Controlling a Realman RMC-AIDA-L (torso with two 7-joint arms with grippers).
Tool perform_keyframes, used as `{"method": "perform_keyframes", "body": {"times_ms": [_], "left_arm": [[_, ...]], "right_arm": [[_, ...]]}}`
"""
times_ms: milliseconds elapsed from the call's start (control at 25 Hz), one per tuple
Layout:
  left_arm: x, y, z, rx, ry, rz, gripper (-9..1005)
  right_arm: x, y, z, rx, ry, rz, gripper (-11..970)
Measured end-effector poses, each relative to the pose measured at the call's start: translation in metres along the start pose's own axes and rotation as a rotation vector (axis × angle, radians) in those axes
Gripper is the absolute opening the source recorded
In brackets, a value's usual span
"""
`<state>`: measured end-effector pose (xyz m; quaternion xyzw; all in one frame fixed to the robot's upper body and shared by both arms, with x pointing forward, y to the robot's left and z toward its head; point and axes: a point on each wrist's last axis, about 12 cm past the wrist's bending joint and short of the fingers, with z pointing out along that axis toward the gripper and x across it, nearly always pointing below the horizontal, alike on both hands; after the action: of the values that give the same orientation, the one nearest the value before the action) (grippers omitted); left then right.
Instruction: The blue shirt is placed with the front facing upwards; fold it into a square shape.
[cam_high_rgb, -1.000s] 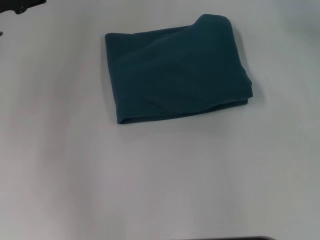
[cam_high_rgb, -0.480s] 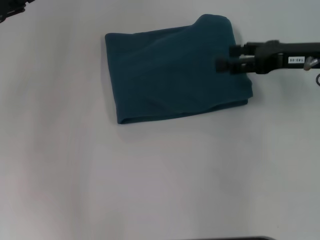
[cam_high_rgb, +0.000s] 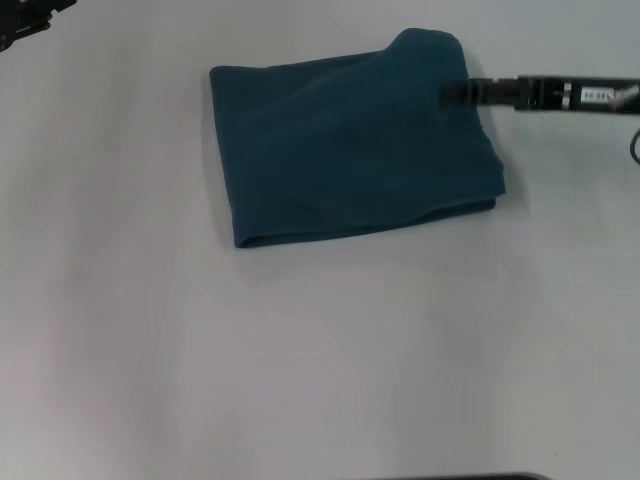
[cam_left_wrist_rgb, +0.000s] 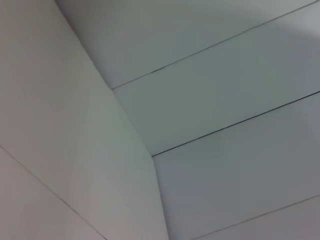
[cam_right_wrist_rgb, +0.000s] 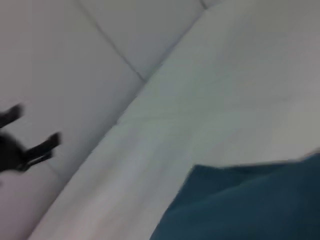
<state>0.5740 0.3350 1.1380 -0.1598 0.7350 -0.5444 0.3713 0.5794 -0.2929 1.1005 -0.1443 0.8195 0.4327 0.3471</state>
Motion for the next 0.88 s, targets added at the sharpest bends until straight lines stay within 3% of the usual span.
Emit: {"method": "perform_keyframes", "body": {"times_ms": [200,320,400,480,640,880], "left_arm": [[-0.002,-0.004,0.004,0.012,0.007,0.012,900],[-0.002,-0.007,0.008,0.018,0.019,0.024,900],[-0.002,-0.007,0.009,0.019,0.020,0.032,901],[-0.001,-0.007,0.009,0.018,0.020,0.037,901],[-0.001,-0.006,0.009,0.014,0.021,0.040,901],[-0.003,-0.006,0.006,0.010,0.016,0.073,900]], "right_arm": [[-0.038,-0.001,-0.001,0.079,0.112,0.382,906],[-0.061,0.013,-0.010,-0.002,0.162,0.492,904],[-0.069,0.018,-0.012,-0.022,0.200,0.545,741],[-0.064,0.015,-0.012,0.002,0.248,0.636,664],[-0.052,0.010,-0.012,0.041,0.298,0.682,510],[-0.028,0.001,-0.006,0.111,0.365,0.732,372]]}}
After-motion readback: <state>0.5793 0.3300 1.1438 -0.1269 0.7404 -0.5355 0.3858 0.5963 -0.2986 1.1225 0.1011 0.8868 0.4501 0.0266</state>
